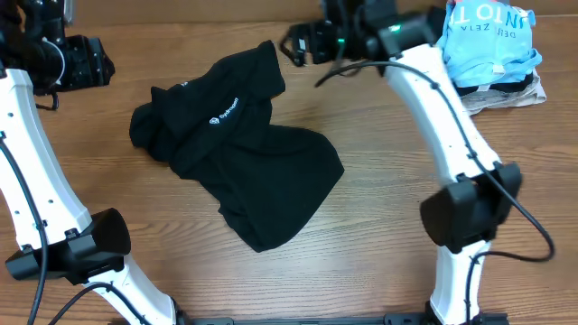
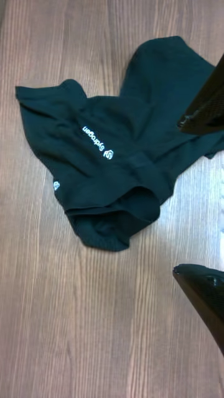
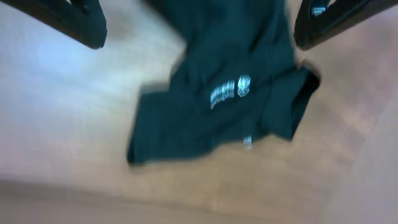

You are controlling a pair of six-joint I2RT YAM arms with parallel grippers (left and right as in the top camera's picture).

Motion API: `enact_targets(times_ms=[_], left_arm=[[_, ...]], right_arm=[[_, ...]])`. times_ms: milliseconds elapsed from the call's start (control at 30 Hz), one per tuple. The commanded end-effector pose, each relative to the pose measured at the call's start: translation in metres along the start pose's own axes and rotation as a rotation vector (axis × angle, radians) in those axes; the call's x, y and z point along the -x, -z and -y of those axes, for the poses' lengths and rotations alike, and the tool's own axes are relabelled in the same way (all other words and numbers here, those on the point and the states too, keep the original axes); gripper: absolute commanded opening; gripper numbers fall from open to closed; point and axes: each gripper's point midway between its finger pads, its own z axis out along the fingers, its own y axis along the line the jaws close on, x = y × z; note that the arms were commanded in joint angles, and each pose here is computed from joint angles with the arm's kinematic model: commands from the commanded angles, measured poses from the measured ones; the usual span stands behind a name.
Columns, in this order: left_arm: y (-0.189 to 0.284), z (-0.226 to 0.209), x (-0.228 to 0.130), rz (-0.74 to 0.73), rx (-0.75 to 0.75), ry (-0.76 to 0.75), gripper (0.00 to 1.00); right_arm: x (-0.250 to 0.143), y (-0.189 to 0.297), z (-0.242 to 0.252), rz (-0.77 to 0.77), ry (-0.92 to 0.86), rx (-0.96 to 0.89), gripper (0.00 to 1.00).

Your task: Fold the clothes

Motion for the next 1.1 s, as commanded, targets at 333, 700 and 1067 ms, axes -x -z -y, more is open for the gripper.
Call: enact_targets(times_ms=[333, 700, 1067], left_arm=[[-0.043, 0.025, -0.042, -0.219, 0.025, -0.103, 0.68], [-0.144, -0.008, -0.107, -0.449, 0.089, -0.091, 0.65], [-0.233, -0.010, -0.152, -0.419, 0.072, -0.154, 0.57]], right_arm=[[-0.101, 0.044, 0.019, -0.335, -0.204, -0.147, 0.99], [-0.153, 0.017, 0.065, -0.463, -0.234, -0.294, 1.00], [-0.148, 0.016, 0.081, -0.428, -0.250, -0.310, 1.00]])
